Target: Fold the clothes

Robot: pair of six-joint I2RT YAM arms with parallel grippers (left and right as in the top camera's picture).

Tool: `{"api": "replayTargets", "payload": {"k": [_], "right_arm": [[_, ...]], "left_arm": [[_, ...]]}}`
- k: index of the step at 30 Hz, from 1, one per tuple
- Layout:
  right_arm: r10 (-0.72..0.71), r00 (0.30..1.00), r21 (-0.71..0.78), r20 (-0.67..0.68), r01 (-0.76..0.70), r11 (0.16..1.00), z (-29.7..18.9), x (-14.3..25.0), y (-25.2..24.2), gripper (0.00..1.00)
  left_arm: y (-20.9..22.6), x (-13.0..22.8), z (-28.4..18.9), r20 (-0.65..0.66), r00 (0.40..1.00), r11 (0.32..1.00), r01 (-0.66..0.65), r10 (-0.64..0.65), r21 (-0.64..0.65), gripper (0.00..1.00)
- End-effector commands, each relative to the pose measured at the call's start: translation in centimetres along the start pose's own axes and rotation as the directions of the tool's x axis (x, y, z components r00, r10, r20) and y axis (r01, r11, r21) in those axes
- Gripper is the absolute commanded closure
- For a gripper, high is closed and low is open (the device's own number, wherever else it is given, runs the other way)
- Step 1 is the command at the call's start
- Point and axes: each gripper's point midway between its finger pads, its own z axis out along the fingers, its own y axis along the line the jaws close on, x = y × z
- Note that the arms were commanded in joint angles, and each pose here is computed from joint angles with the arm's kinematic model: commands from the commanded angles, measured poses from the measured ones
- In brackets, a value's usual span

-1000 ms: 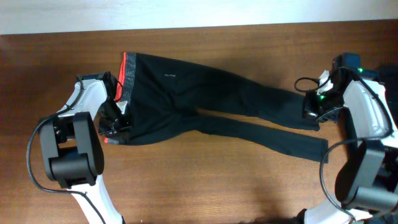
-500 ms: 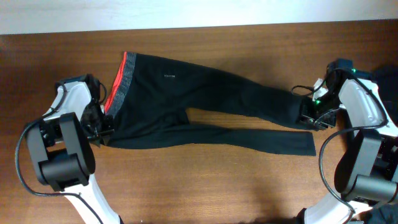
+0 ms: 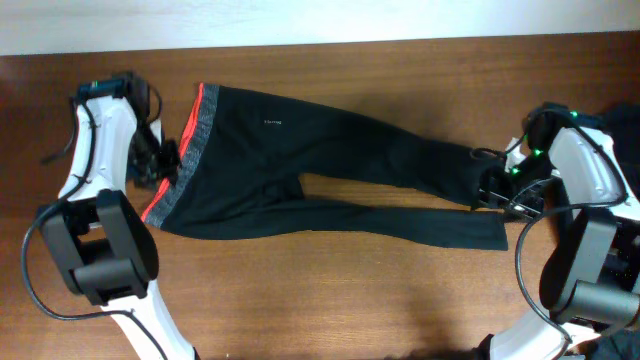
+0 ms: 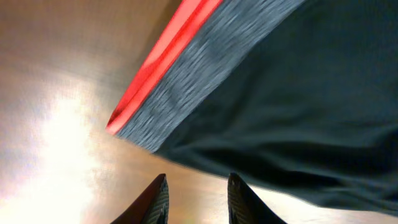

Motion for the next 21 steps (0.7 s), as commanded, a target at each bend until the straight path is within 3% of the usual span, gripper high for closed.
{"api": "replayTargets", "payload": {"k": [1,3,5,8,17,21], "right_arm": [[0.053,0.999,-0.007,-0.004,-0.053,0.999,-0.7,0.1,-1.5,0.37],[0.056,0.998,-0.028,-0.008,-0.057,0.998,-0.8,0.2,-2.1,0.42],[0.049,0.999,-0.075,-0.017,-0.050,0.996,-0.9,0.4,-1.7,0.64],[0.038,0.998,-0.095,-0.043,-0.042,0.995,-0.8,1.0,-1.4,0.87],[0.029,0.999,-0.106,-0.032,-0.032,0.994,3.2,1.1,-1.7,0.91],[-0.056,0.998,-0.277,0.020,0.060,0.959,3.9,0.6,1.0,0.94]], "left_arm": [[-2.4,-0.4,-1.0,0.036,0.999,0.999,-0.039,0.037,0.038,0.67],[-3.0,-0.6,-0.8,0.044,0.998,0.998,-0.053,0.052,0.038,0.67],[-3.5,-0.7,-0.4,0.052,0.997,0.997,-0.064,0.062,0.038,0.67],[-3.8,-1.0,0.4,0.063,0.996,0.997,-0.070,0.067,0.039,0.68],[-3.6,0.2,5.2,0.017,0.997,0.997,-0.069,0.069,0.029,0.68],[-3.6,0.5,7.1,0.013,0.998,0.997,-0.069,0.068,0.029,0.68]]}}
